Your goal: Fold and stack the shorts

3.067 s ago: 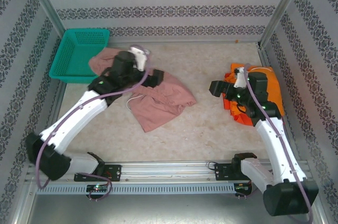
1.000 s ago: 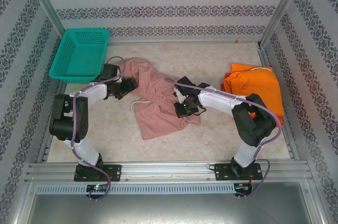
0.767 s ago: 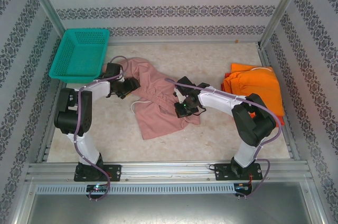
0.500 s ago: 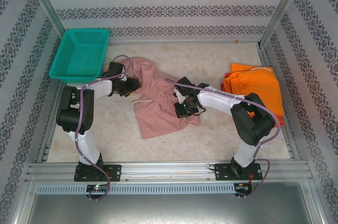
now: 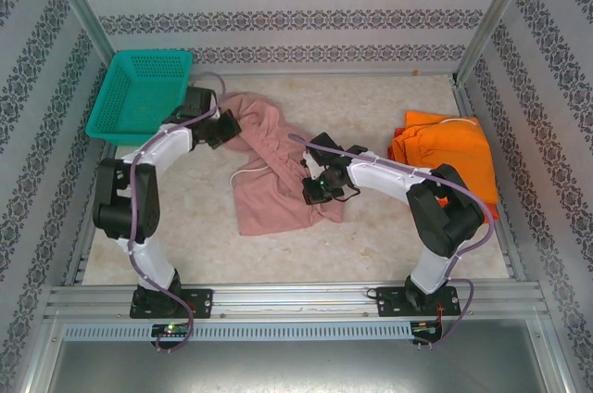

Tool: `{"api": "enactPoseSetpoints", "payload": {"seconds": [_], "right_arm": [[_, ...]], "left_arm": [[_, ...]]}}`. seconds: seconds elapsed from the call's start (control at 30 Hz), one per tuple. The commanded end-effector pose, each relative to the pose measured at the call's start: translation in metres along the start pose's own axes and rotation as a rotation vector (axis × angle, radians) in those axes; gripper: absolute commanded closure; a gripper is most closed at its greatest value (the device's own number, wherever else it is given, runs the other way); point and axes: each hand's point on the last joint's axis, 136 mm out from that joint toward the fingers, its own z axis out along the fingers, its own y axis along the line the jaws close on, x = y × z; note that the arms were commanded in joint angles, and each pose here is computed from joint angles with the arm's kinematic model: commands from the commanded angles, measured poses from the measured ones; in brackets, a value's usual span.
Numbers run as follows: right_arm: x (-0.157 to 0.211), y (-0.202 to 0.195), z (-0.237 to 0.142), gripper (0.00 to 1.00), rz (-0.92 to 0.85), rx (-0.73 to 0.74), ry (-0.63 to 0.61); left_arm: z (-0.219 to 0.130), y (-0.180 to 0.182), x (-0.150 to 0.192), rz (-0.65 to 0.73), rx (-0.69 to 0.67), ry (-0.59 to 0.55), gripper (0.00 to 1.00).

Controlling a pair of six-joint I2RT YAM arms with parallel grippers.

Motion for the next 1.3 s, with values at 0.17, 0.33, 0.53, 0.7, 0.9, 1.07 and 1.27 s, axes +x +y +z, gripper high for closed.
{"api": "enactPoseSetpoints", "payload": {"seconds": [0.17,0.33,0.53,0.7,0.9,1.07,1.27], "right_arm": [[-0.035,0.145,-0.061,1.0,-0.093,-0.38,-0.135],[-0.043,0.173,-0.107,0.99,-0.06,-0.521,-0.242],[-0.018,0.099,-0.109,0.83,0.174,-0.528,-0.305],[0.03,-0.031,-0.09,0.55,0.484,-0.341,-0.351],[0.067,-0.104,-0.123,0.28,0.607,-0.129,-0.48],[0.056,-0.1,-0.145,0.18,0.508,-0.06,-0.534],[0.022,-0.113,-0.133,0.15,0.435,0.059,-0.46]], "left_arm": [[-0.141,-0.076,-0.102,0.155,-0.011,-0.345,1.0],[-0.17,-0.127,-0.119,0.197,0.052,-0.409,1.0],[-0.091,-0.187,-0.078,0.312,0.072,-0.277,1.0],[0.026,-0.231,-0.007,0.403,0.061,-0.091,1.0],[0.12,-0.266,0.066,0.418,0.19,0.087,0.51],[0.069,-0.273,0.038,0.544,0.133,-0.019,0.11],[-0.019,-0.251,0.018,0.586,0.048,-0.052,0.06]]}}
